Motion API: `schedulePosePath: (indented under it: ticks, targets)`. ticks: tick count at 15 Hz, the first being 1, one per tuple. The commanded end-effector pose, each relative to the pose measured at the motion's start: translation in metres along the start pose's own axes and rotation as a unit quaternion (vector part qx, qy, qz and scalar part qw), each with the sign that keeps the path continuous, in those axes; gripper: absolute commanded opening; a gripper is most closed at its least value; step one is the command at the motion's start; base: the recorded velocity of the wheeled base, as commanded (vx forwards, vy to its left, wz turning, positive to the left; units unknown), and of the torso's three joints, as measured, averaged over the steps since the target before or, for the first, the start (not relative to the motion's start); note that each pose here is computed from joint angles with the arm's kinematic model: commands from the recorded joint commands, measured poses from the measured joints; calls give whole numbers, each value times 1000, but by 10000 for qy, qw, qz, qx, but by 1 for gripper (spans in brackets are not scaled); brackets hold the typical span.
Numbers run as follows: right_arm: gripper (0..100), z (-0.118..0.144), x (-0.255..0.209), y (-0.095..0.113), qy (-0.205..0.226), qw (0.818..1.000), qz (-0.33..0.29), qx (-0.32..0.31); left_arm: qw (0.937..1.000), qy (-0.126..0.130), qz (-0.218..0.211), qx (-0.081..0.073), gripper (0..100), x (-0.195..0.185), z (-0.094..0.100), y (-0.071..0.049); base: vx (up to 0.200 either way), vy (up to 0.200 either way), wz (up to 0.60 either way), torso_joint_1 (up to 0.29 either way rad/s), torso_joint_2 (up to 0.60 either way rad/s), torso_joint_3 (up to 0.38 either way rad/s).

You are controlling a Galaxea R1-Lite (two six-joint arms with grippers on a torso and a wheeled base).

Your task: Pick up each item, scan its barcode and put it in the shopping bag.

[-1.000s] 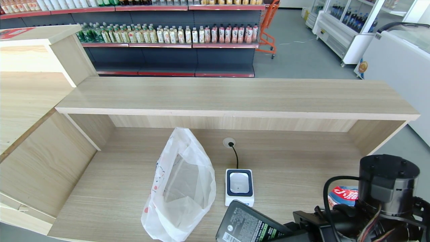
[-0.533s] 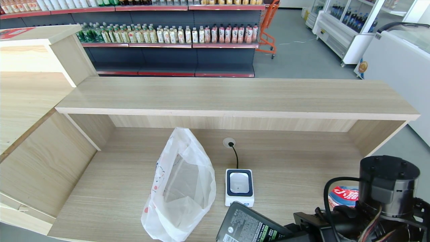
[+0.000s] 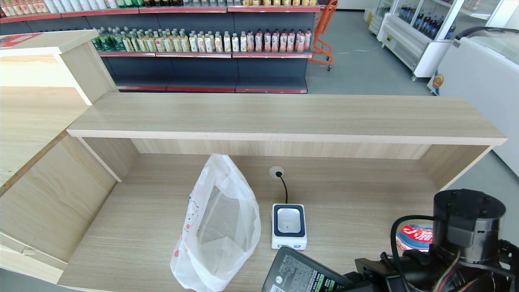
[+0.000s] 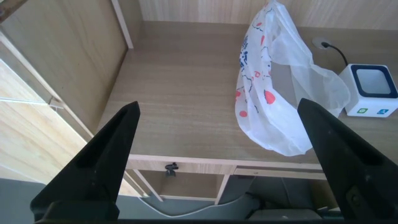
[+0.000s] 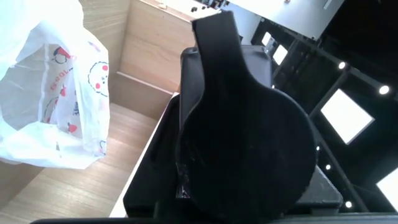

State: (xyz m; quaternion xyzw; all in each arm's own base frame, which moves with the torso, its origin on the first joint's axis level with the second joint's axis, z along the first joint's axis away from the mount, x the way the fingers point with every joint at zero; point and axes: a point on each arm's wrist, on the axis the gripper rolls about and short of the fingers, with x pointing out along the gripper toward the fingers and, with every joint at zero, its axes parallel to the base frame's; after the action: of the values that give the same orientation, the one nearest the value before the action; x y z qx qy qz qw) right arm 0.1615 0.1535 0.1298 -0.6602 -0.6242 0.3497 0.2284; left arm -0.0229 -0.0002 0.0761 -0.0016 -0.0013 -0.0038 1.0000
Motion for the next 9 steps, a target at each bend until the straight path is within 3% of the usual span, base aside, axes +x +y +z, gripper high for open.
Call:
schedulePosePath:
  ticks: [1,9]
  targets:
    - [0,0,0,0,4,10000,-6,-15,10000,-3,0,1,100,0,0,0,0,0,0,0,0,0]
    - [0,0,0,-1,8,10000,-9,9,10000,-3,0,1,100,0,0,0,0,0,0,0,0,0]
